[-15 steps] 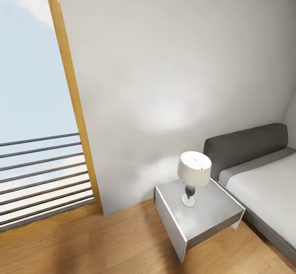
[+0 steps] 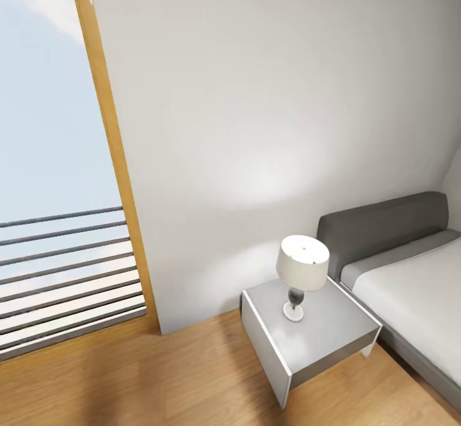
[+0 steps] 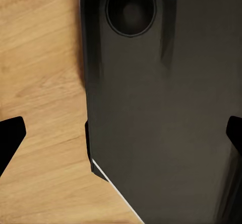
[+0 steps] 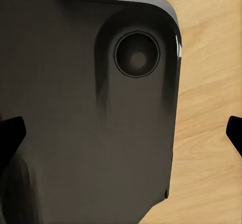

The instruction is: Attach the digital camera to the camera tripod in the bedroom.

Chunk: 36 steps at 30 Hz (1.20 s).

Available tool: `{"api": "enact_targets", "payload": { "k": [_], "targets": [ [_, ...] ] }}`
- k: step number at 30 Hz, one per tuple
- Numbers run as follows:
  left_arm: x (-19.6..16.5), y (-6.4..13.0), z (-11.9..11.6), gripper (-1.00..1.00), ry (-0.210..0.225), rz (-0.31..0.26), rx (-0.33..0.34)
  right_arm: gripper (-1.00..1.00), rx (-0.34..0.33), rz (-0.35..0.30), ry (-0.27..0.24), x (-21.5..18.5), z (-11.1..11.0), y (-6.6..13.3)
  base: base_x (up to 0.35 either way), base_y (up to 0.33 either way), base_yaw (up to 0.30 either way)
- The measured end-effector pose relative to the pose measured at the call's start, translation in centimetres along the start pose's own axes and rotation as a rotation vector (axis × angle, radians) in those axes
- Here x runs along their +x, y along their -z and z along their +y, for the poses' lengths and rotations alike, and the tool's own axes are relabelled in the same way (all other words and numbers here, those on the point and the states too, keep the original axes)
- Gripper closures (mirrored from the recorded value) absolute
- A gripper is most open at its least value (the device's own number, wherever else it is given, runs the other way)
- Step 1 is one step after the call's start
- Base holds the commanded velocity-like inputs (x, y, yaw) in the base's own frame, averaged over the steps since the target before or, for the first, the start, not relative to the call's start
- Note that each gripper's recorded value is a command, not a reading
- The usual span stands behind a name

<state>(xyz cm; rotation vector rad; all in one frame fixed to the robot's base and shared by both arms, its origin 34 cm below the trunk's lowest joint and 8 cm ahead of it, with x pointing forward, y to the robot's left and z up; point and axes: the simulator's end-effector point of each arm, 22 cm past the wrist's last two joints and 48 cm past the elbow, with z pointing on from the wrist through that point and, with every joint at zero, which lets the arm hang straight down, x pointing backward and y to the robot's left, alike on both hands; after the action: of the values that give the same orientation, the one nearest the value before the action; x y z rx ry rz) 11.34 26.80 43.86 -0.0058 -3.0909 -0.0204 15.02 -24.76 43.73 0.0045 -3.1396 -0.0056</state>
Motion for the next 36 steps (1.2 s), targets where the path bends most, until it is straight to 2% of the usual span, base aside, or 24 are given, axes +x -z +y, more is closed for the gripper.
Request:
{"api": "enact_targets", "payload": {
  "k": [19,22,36],
  "targets": [
    [0.0,0.0,0.0,-1.00,0.002,0.000,0.000,-1.00,-0.001,0.001,0.001,0.0,0.0,0.0,0.000,0.000,0.000],
    [0.1,0.0,0.9,-1.00,0.006,0.003,-0.013,-1.00,-0.001,-0.009,-0.002,-0.6,-0.2,0.0,0.000,0.000,-0.016],
    [0.5,0.0,1.3,-1.00,0.006,0.012,-0.021,-1.00,-0.001,-0.029,0.006,-1.4,-0.4,0.0,0.000,0.000,-0.173]
  ]
}}
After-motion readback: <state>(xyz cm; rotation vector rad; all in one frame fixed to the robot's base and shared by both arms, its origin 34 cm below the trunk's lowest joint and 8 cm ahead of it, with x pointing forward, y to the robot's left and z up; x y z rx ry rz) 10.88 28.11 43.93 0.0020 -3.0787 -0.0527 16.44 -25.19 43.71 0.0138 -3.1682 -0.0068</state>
